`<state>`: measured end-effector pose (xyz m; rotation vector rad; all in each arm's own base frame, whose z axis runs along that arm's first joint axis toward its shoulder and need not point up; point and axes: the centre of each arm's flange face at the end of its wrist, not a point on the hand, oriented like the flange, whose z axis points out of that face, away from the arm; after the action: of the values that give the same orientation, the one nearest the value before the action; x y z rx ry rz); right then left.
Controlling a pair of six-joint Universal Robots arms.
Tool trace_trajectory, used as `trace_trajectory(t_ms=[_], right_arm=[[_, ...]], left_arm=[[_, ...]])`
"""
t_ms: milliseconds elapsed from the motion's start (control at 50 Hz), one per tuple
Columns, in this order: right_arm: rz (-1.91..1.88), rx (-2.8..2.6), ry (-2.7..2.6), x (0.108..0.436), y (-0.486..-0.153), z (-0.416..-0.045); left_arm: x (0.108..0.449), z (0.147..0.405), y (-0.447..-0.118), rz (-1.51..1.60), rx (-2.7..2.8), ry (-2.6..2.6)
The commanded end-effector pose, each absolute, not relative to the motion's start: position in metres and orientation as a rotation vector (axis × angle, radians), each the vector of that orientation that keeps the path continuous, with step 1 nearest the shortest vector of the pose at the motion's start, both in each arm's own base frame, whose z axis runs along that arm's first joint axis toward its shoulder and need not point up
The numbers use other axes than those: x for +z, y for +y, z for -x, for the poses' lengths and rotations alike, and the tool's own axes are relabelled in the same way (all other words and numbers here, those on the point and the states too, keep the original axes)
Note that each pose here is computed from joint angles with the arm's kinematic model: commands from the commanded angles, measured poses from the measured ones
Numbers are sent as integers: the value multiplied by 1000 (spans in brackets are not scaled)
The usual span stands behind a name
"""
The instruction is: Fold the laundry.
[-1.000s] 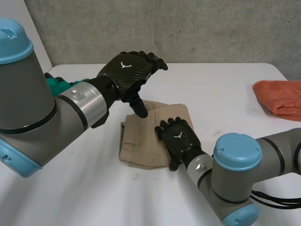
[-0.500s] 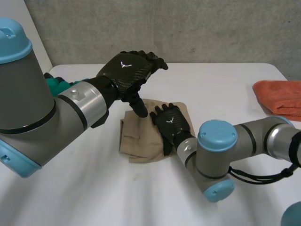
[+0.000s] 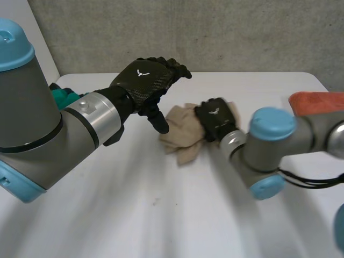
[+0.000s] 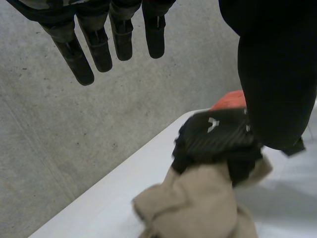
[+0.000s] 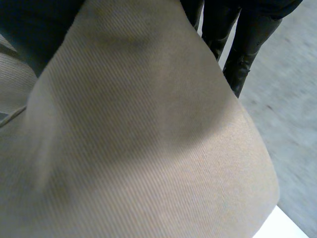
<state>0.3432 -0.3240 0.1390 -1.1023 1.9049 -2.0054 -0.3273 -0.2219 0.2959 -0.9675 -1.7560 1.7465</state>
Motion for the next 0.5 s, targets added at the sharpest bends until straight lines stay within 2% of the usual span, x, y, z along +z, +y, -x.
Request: trace_trajectory(t_ms=[20,160,240,320,340,420,500], right_arm=[[1089,-2008,1995,157,-361,-284],[1231,-2113,1872,171,-409,-224],[1236,-2255,1707,198,-439,-205],[1100,-2406,1545,237,-470,-178],[1021,-2470,1473,254,-484,-160],[841,-2557,1334,284,-511,-114],[769,-2542,1260,285,-529,-87]], left_arm=[[297,327,-222,967,1749,-1755],[296,328,-221,967,1744,-1754],[296,328,-220,961,1737,-1756],[297,327,-221,947,1732,-1758],[297,327,-220,948,1731,-1757],[296,327,-221,947,1731,-1759],[297,327,-220,947,1734,-1754]])
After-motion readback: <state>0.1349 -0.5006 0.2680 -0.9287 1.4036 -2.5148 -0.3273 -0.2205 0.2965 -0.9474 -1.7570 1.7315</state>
